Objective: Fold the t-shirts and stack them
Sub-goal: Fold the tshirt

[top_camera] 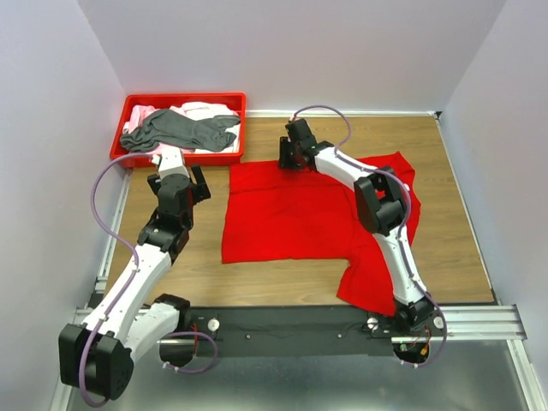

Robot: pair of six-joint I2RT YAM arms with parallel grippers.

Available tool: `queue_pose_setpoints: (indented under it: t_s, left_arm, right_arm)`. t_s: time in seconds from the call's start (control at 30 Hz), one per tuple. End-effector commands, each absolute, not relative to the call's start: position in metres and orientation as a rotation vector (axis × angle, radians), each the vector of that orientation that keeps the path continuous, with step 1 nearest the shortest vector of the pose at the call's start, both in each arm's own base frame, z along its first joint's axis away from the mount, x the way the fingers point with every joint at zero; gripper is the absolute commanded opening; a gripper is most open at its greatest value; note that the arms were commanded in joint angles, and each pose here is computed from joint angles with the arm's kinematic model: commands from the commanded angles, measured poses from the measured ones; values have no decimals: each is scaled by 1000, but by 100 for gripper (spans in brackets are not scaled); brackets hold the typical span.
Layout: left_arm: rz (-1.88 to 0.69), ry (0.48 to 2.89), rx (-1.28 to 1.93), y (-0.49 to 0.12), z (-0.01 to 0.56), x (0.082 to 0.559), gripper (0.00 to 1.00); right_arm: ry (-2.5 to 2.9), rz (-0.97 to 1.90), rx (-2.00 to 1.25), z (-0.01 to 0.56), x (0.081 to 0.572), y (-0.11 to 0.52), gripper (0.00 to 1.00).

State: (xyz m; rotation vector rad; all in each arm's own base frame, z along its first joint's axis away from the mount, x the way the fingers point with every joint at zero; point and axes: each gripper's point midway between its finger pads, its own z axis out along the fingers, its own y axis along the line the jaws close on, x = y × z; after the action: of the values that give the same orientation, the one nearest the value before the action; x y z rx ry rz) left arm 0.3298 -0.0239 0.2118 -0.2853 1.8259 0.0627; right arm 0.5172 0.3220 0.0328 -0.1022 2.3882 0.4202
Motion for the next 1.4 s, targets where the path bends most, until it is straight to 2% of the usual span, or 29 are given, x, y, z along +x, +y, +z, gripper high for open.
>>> queue_pose_setpoints:
  t_s: [0.0, 0.1, 0.2, 0.23, 0.27, 0.3, 0.33, 0.37, 0.43, 0.47, 0.5, 0.6, 0.63, 0.7, 0.73, 0.77, 0.87, 1.03, 1.37]
  left_arm:
    - [57, 1809, -279, -25, 218, 334, 85]
    - [22, 1838, -255, -33, 212, 336, 85]
    - [-48, 1914, -220, -47, 200, 334, 85]
    - [-70, 1941, -212, -52, 200, 336, 85]
    - [-101, 2013, -191, -59, 189, 329, 85]
    - [-120, 2050, -176, -64, 185, 327, 85]
    - [-127, 2127, -158, -68, 176, 322, 85]
    - [-159, 2169, -174, -74, 171, 318, 84]
    - [-241, 2226, -163, -91, 168, 314, 81]
    - [-313, 2291, -132, -104, 161, 304, 79]
    - [-331, 2318, -128, -109, 159, 301, 79]
    - [-313, 2426, -128, -117, 137, 287, 80]
    - [-305, 2466, -137, -117, 126, 282, 80]
    - [-336, 2521, -143, -125, 114, 272, 80]
    - [-337, 2552, -148, -127, 105, 265, 80]
    - [-337, 2579, -157, -129, 97, 260, 79]
    - [-323, 2639, -218, -135, 77, 243, 77]
    - [-180, 2701, -316, -127, 53, 228, 74]
    - [-42, 2761, -453, -112, 21, 213, 59]
  right_arm:
    - [2442, 430, -147, 6, 519, 328, 51]
    - [2419, 438, -157, 20, 522, 331, 52]
    - [2357, 427, -149, 65, 522, 324, 55]
    - [2371, 399, -148, 64, 514, 316, 57]
    - [2313, 379, -128, 101, 512, 306, 62]
    - [2299, 361, -127, 112, 507, 300, 64]
    - [2337, 319, -128, 101, 493, 286, 68]
    - [2280, 298, -106, 137, 487, 273, 71]
    - [2278, 260, -73, 148, 474, 247, 75]
    - [2331, 216, -68, 132, 456, 230, 75]
    - [2293, 224, -45, 157, 447, 218, 75]
    - [2337, 126, 14, 149, 417, 173, 79]
    - [2308, 125, 33, 164, 406, 162, 81]
    - [2298, 83, 59, 168, 389, 144, 83]
    - [2332, 57, 60, 153, 374, 135, 84]
    - [2293, 70, 75, 168, 365, 128, 84]
    - [2280, 51, 102, 166, 340, 112, 85]
    - [2239, 24, 143, 169, 320, 94, 86]
    - [2215, 111, 140, 173, 307, 98, 86]
